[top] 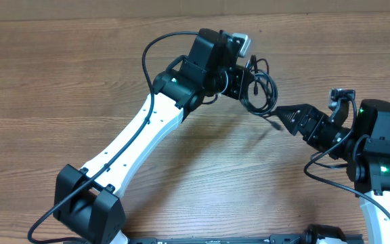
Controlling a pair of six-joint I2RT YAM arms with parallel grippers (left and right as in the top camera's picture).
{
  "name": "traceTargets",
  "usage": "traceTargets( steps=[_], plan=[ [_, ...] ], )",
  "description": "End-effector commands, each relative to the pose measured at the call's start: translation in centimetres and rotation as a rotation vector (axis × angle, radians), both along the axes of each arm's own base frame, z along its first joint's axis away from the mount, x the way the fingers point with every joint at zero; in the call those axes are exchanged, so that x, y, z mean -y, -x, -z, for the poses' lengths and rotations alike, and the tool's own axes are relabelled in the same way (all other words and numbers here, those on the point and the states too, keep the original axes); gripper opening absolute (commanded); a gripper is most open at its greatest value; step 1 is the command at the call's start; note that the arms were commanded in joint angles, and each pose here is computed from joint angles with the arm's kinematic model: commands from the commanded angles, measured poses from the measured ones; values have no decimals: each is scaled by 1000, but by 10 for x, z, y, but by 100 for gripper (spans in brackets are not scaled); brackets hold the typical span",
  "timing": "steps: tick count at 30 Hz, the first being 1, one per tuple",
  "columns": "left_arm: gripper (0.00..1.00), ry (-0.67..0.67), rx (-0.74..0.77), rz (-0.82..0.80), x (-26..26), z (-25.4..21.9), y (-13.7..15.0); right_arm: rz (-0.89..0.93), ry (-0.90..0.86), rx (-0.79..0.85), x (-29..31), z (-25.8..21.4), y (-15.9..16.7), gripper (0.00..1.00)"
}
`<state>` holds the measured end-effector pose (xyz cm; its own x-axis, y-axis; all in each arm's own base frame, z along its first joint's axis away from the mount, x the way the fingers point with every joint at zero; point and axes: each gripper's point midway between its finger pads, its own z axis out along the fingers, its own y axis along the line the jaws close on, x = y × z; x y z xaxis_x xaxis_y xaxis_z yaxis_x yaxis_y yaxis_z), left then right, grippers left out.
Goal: Untangle cables
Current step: 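Reach the right gripper to the hanging cable strands below the left gripper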
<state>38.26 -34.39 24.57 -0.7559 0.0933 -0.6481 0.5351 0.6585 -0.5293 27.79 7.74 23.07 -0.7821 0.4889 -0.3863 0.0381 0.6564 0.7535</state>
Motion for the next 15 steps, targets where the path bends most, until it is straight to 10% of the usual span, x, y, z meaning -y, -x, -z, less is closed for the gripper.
traceTargets(
  steps=[1,12,15],
  plan=[
    [4,105,-32,1,9,-30,9,-2,-26,10,-2,-9,-1,86],
    [4,137,-44,90,31,-36,32,55,22,-5,11,3,-17,74],
    [4,141,-47,114,37,-37,39,84,44,-15,17,9,-25,58]
  ],
)
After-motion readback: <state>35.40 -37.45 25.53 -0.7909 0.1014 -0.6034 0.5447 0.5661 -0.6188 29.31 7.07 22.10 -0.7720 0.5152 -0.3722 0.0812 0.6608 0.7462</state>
